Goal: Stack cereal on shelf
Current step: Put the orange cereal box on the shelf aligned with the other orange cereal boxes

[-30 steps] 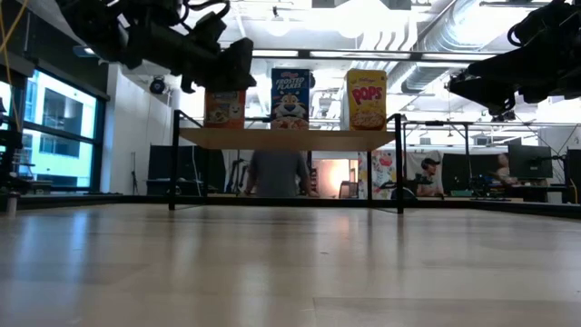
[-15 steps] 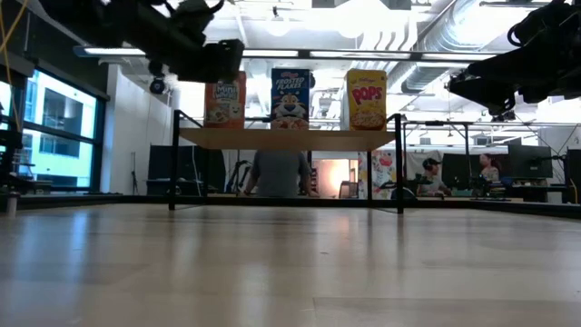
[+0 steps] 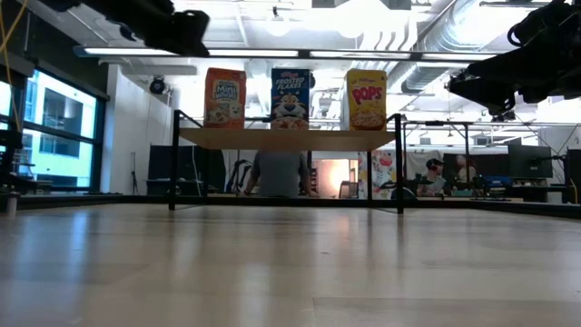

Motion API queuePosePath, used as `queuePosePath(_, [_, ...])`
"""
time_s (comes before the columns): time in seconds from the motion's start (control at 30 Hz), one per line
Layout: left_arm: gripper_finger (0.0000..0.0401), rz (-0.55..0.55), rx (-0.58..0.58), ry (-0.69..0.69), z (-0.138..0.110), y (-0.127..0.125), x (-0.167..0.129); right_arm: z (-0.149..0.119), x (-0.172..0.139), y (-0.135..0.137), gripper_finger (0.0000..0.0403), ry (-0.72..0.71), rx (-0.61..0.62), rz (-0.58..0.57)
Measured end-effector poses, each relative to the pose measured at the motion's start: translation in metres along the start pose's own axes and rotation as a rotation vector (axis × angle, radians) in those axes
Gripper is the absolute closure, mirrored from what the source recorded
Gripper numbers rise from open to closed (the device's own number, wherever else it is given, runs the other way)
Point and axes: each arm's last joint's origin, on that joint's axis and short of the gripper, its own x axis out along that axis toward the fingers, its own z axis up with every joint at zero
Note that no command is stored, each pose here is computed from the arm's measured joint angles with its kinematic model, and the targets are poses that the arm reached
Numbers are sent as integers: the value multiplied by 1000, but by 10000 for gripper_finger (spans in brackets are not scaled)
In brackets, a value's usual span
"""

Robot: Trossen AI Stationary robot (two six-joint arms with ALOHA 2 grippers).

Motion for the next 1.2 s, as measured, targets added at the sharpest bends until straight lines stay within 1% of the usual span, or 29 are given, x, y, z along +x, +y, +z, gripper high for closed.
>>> queuePosePath(0.1, [261, -34, 9, 5, 0, 10, -4, 0, 0, 0, 123, 0, 0, 0])
queuePosePath(0.23, [256, -104, 24, -39, 8, 19, -4, 0, 0, 0, 123, 0, 0, 1])
queuePosePath(0.43, [256, -156, 22, -187, 26, 29, 9, 0, 0, 0, 123, 0, 0, 5])
queuePosePath(0.53, [256, -153, 32, -202, 33, 32, 19, 0, 0, 0, 123, 1, 0, 5])
queuePosePath(0.6, [256, -141, 37, -192, 43, 34, 26, 0, 0, 0, 123, 1, 0, 4])
queuePosePath(0.8, [256, -148, 121, -104, 71, 39, 48, 0, 0, 0, 123, 0, 0, 4])
queuePosePath(1.03, [256, -270, 135, 26, 95, 54, 75, 0, 0, 0, 123, 0, 0, 4])
queuePosePath(1.2, [256, -354, 144, 133, 109, 59, 93, 0, 0, 0, 123, 1, 0, 3])
